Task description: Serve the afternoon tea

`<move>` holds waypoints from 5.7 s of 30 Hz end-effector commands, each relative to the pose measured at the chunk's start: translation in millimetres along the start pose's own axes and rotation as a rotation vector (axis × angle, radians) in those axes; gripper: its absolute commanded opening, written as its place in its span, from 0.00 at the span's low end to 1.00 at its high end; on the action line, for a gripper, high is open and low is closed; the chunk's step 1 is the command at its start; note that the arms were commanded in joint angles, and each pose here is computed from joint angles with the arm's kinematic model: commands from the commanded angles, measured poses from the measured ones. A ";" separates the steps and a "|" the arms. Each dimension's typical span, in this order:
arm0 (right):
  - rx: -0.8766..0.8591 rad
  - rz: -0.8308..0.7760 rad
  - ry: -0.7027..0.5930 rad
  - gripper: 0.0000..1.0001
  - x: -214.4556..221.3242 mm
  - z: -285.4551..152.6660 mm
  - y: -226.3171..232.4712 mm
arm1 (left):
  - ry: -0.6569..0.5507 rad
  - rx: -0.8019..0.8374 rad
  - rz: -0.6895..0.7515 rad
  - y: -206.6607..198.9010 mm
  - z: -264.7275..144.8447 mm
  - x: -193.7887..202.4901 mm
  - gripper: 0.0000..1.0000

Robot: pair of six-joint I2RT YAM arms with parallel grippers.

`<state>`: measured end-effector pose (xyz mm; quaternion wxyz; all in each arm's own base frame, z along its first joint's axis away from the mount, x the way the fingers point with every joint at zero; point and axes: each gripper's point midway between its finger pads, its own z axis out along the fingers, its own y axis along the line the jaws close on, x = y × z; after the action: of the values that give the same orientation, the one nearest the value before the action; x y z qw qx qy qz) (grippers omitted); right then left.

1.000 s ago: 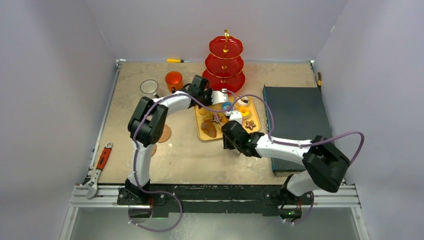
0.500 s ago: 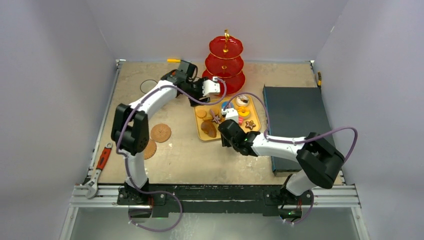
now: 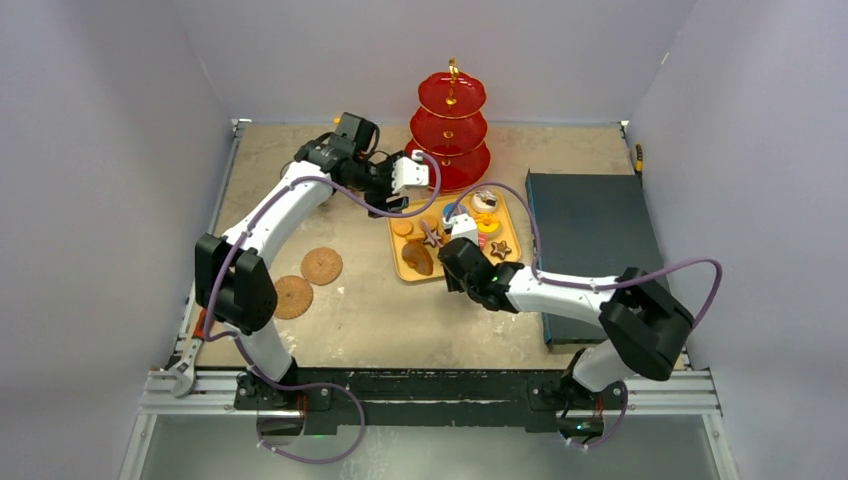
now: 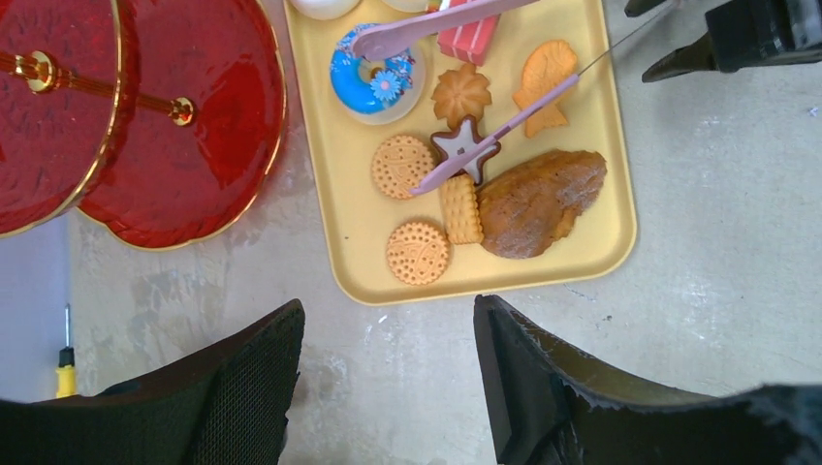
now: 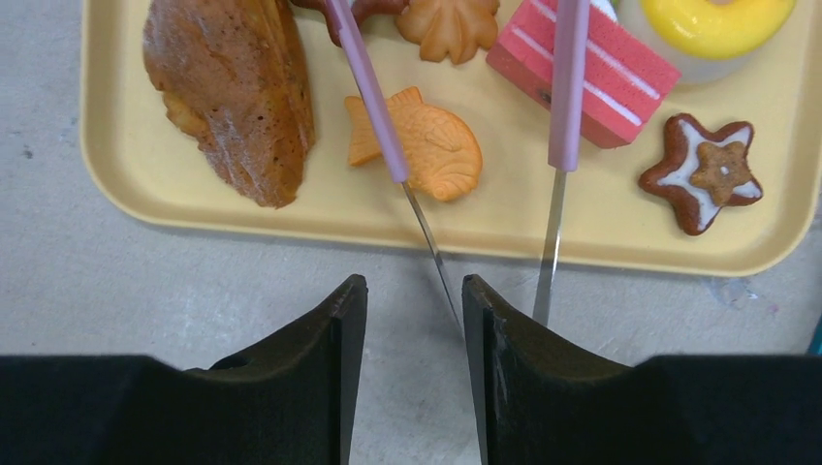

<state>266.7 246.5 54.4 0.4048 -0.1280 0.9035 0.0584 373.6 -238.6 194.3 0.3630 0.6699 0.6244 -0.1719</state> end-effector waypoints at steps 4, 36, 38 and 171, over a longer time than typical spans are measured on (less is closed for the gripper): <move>-0.037 -0.014 -0.134 0.47 -52.3 -26.0 1.6 | -0.041 -0.008 -0.010 -6.7 -16.8 -15.8 0.64; -0.285 -0.222 -0.084 0.00 -82.4 -70.0 36.3 | -0.092 0.143 0.498 -79.2 -39.0 -53.0 0.68; -0.348 -0.255 -0.087 0.00 -84.6 -84.0 41.5 | -0.093 0.128 0.558 -83.0 -42.2 -55.9 0.68; -1.338 -0.051 -1.082 0.75 -271.7 -233.2 109.3 | -0.613 0.220 -0.297 -98.9 -144.3 -132.0 0.00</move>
<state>254.8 351.5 386.1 0.6021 -0.3058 0.3919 0.6248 226.6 -235.1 335.7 0.3942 0.4972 0.5874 -0.5024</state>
